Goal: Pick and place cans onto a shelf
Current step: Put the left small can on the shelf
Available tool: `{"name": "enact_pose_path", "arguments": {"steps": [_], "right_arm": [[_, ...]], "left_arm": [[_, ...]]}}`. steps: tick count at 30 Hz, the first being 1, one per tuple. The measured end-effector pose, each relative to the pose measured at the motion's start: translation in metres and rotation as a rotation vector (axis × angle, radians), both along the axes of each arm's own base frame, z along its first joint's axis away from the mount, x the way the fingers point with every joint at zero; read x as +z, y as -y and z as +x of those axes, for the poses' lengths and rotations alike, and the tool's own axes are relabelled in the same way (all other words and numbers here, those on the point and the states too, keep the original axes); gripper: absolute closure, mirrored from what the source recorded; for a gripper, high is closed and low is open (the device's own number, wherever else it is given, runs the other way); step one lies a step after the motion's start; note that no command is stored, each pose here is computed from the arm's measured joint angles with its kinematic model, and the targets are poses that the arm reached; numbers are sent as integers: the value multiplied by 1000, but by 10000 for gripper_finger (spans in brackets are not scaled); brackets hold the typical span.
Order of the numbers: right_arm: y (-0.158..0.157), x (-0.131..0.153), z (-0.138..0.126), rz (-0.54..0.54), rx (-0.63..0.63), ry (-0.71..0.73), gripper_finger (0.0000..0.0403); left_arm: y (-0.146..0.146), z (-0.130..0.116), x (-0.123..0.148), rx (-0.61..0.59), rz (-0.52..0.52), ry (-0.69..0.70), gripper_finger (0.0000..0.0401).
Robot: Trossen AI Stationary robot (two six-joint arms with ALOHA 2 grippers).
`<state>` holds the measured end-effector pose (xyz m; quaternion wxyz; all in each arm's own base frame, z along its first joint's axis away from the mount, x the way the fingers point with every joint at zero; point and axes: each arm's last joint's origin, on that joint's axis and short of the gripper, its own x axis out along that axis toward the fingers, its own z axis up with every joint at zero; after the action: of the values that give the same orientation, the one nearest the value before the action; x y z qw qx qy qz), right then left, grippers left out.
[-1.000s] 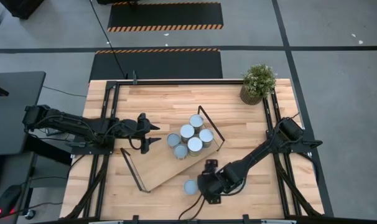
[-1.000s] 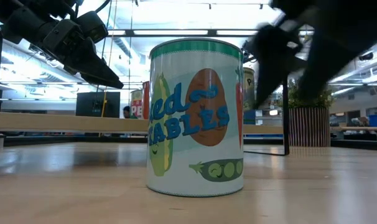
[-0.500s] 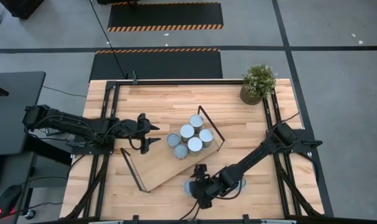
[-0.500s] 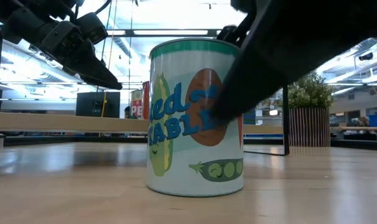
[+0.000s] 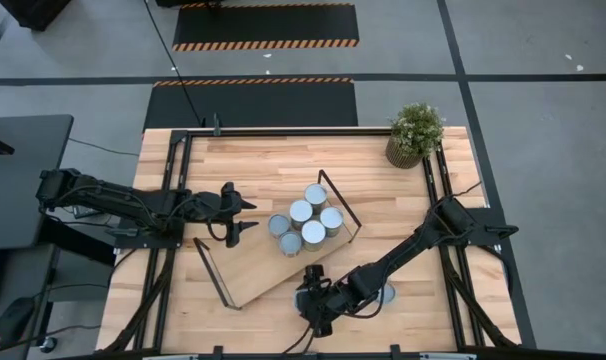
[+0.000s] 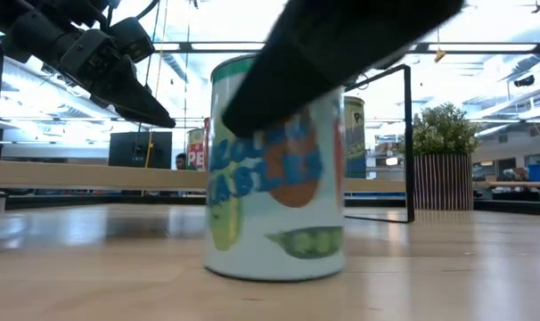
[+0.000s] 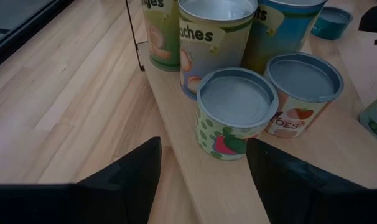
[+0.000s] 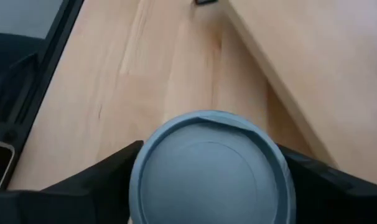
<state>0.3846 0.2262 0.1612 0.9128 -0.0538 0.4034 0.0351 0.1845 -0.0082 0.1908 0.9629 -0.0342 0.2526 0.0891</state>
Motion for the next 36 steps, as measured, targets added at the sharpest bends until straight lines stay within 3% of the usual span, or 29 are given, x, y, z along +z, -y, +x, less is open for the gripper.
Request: {"name": "enact_pose_path", "arguments": {"steps": [6, 16, 20, 24, 31, 36], "right_arm": [[3, 11, 7, -13, 0, 11, 109], [4, 12, 6, -44, 6, -30, 101], [-1, 32, 13, -14, 14, 26, 104], [-1, 47, 17, -50, 28, 32, 103], [8, 75, 31, -40, -1, 90, 103], [29, 74, 44, -67, -23, 107, 104]], "left_arm": [[0, 0, 0, -2, 3, 2, 158], [0, 0, 0, -3, 6, -3, 158], [0, 0, 1, -4, 7, 5, 158], [0, 1, 3, -16, 28, 24, 158], [-1, -15, 15, -15, 42, 61, 158], [-3, -28, 25, 10, 42, 112, 158]]}}
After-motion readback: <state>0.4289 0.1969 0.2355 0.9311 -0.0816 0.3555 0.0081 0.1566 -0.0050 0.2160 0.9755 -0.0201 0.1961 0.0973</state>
